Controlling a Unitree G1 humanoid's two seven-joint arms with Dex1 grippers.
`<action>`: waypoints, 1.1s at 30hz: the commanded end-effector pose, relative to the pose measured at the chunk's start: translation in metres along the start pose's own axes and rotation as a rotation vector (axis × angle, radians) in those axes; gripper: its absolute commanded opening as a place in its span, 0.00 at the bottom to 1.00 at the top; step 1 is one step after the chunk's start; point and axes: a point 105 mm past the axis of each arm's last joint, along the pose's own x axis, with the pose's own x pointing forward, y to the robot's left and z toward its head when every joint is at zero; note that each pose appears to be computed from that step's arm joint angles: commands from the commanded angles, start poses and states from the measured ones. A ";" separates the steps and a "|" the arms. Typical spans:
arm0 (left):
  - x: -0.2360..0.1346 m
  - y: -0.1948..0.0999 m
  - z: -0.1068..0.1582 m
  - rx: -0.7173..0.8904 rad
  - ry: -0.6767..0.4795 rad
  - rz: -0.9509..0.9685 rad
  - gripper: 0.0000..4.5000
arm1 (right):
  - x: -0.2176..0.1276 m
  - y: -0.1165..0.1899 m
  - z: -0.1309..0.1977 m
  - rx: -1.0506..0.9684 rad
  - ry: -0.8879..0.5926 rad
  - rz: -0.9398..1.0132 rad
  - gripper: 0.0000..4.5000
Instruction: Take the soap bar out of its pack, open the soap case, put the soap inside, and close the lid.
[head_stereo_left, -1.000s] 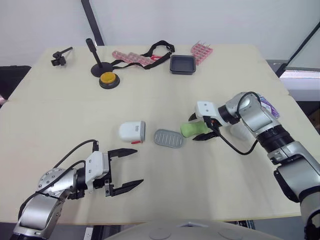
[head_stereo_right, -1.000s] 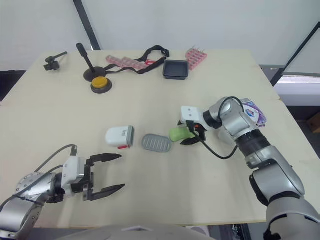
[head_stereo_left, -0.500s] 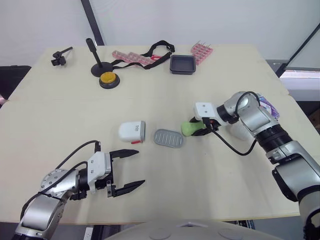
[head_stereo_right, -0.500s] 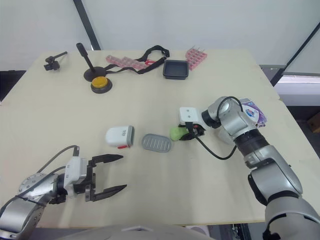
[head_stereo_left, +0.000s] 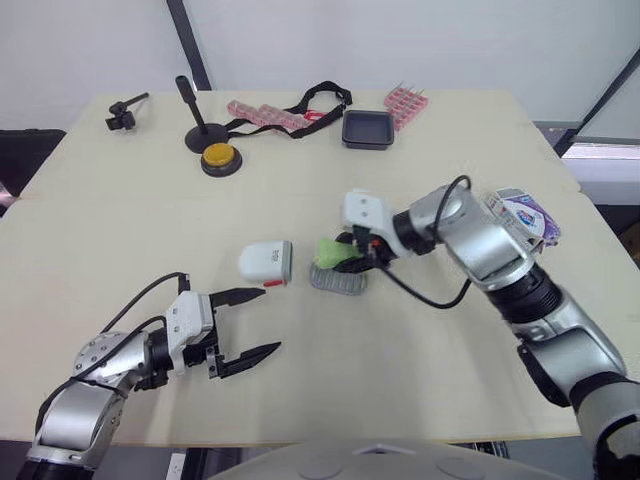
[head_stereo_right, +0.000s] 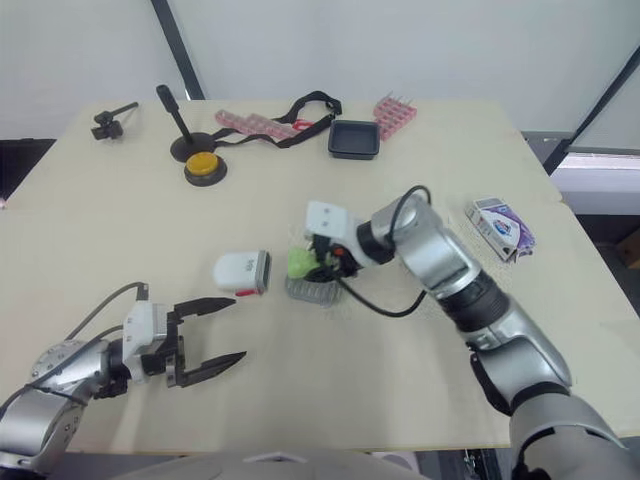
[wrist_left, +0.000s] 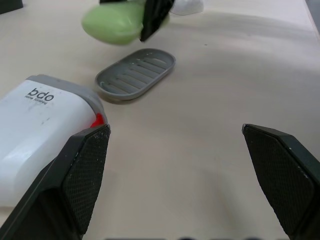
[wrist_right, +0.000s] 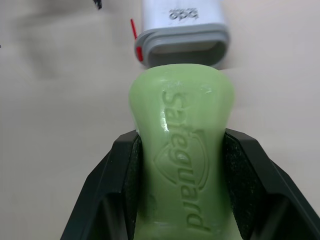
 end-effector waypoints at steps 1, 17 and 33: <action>-0.002 0.003 0.008 0.038 -0.014 0.002 1.00 | -0.001 0.001 0.002 -0.012 0.028 -0.056 0.41; 0.001 0.002 0.011 0.045 -0.024 0.009 1.00 | 0.011 -0.002 0.000 0.044 0.051 -0.080 0.41; 0.006 0.000 0.011 0.041 -0.029 0.015 1.00 | 0.007 -0.005 0.004 0.035 0.033 -0.078 0.99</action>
